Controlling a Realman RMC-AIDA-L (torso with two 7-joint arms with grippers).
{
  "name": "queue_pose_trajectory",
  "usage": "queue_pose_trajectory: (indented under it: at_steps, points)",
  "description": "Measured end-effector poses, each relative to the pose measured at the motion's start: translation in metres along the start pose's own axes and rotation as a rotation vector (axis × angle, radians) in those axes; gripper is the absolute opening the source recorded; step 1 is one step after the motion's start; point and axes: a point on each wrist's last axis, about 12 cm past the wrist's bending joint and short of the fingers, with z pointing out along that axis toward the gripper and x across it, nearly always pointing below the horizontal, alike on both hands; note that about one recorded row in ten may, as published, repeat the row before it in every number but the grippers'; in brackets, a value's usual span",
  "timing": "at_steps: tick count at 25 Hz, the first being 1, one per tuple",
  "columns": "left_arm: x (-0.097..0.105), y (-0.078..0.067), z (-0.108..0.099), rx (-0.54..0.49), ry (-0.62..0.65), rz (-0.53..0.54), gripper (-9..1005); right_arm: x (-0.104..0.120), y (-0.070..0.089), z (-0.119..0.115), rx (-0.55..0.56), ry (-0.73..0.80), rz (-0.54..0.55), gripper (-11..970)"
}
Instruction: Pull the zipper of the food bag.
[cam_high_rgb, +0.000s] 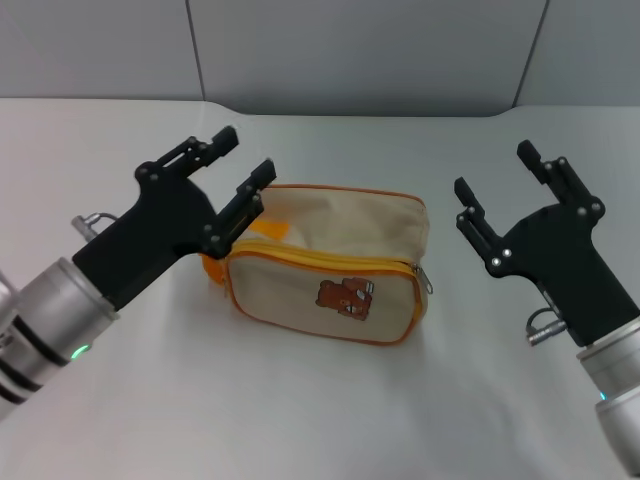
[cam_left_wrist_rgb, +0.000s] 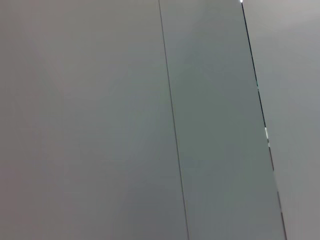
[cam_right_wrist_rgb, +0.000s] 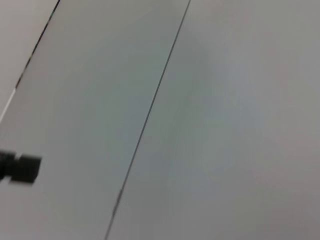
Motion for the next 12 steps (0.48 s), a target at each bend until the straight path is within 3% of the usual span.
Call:
queue_pose_trajectory:
  at_steps: [2, 4, 5, 7, 12]
  points:
    - [-0.001, 0.002, -0.004, 0.014, 0.005, -0.01, 448, 0.0, -0.005, 0.002, -0.016, -0.01, 0.054, 677]
    - [-0.003, 0.006, -0.01, 0.061, 0.025, -0.023, 487, -0.001, -0.018, 0.004, -0.073, -0.029, 0.206, 702]
    - [-0.006, 0.009, -0.017, 0.134, 0.063, -0.036, 506, -0.001, -0.018, 0.004, -0.073, -0.029, 0.206, 715]
    - [-0.009, 0.01, -0.021, 0.189, 0.095, -0.044, 545, -0.002, -0.033, 0.007, -0.158, -0.041, 0.329, 740]
    - [-0.017, 0.01, -0.027, 0.365, 0.191, -0.056, 729, -0.008, -0.08, 0.016, -0.58, 0.087, 0.607, 825]
